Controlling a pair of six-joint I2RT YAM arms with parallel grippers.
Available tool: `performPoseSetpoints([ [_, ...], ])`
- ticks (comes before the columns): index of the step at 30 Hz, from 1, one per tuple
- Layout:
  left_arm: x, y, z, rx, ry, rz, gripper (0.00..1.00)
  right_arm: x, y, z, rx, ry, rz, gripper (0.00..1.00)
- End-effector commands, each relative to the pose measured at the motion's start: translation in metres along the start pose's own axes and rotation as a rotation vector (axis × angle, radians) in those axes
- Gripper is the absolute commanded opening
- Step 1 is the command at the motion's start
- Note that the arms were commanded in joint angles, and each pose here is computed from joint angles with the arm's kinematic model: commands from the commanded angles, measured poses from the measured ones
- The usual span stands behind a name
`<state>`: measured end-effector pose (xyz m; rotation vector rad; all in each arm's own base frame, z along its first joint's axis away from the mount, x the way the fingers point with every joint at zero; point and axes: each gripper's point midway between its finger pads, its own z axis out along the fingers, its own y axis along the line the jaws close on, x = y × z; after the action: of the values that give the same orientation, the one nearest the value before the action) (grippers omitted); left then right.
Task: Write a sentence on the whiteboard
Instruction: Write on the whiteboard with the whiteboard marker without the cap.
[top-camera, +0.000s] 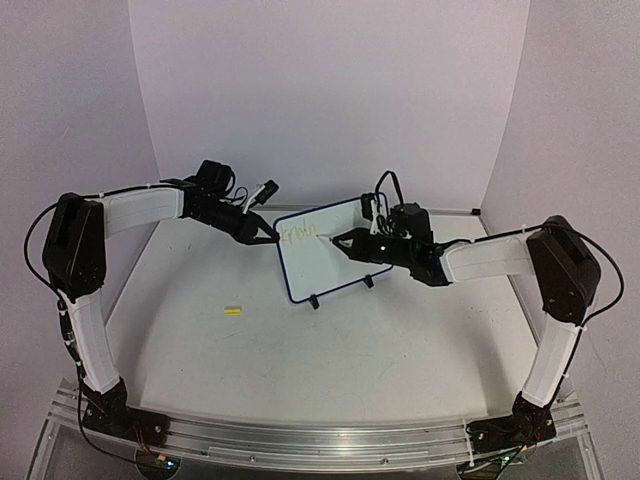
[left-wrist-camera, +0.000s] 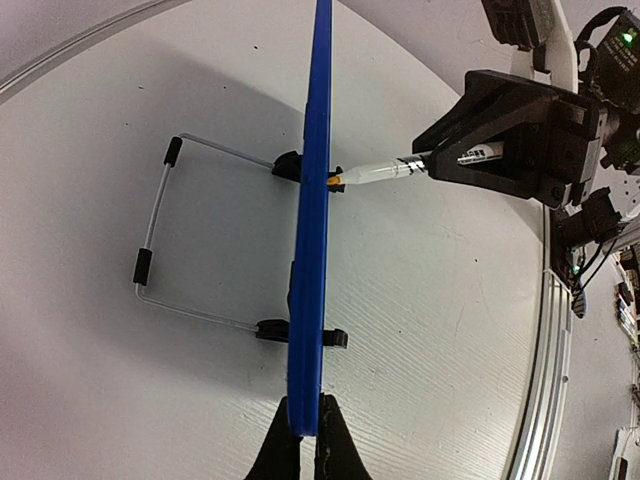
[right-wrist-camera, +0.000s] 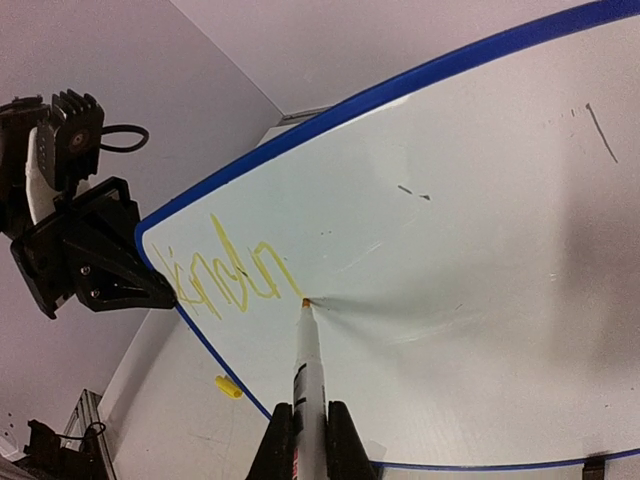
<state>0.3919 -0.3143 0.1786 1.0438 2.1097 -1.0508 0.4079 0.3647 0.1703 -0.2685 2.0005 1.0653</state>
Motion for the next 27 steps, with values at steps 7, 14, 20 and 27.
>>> performPoseSetpoints([
  [7,0.008,-0.006,0.007,0.002,0.045,0.003,0.00,-0.037,0.024,-0.027,-0.029,-0.101,-0.035,0.00],
  [14,0.008,-0.006,0.007,0.000,0.046,0.001,0.00,-0.037,0.020,-0.015,-0.027,-0.094,-0.036,0.00],
  [20,0.009,-0.006,0.008,0.003,0.048,-0.002,0.00,-0.035,0.020,-0.007,-0.040,-0.082,-0.037,0.00],
  [27,0.009,-0.006,0.008,0.003,0.047,0.000,0.00,-0.033,0.016,0.001,-0.043,-0.079,-0.025,0.00],
])
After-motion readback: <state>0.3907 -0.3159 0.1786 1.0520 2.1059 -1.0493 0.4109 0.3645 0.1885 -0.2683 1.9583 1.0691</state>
